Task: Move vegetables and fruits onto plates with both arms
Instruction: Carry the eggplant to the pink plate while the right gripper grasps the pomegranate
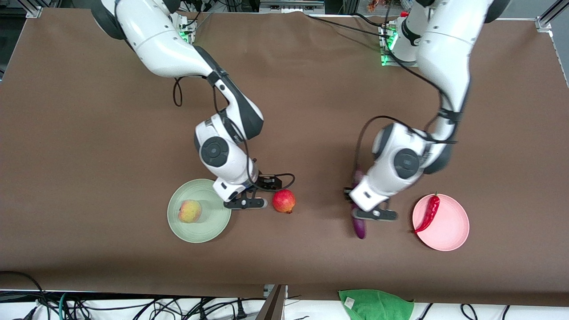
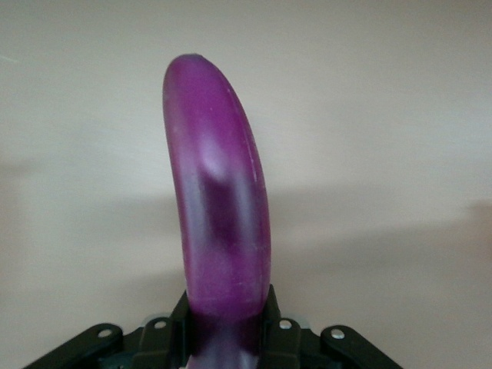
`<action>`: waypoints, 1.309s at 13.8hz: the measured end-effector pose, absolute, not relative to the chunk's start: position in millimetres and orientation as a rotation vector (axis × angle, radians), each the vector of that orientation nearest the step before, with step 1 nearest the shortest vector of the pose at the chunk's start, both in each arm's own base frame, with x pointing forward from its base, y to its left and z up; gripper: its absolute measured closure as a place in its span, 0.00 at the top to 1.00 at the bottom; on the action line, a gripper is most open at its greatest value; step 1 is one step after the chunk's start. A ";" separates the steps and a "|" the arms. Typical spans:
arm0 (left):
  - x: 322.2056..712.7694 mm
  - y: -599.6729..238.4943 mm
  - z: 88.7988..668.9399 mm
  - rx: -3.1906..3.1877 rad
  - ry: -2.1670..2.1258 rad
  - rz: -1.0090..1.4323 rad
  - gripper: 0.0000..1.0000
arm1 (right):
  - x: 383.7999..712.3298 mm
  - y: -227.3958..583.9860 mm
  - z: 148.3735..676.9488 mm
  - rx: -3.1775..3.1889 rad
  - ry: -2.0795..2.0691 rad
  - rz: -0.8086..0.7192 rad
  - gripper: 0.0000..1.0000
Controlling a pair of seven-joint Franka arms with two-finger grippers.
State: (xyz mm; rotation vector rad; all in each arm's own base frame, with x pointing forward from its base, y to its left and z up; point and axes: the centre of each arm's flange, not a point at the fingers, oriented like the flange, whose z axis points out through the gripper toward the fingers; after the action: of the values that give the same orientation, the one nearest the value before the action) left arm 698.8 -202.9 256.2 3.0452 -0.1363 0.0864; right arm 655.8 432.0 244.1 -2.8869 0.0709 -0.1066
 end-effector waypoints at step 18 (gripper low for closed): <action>722.5 26.3 205.5 3.149 -0.361 0.071 0.41 | 643.6 468.5 176.8 -2.748 0.206 -0.315 0.96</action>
State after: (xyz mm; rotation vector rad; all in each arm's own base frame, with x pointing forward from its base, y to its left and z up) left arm 722.5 26.3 205.5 3.1494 -0.3606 0.0708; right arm 643.6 468.5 176.8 -2.7479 0.2059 -0.3151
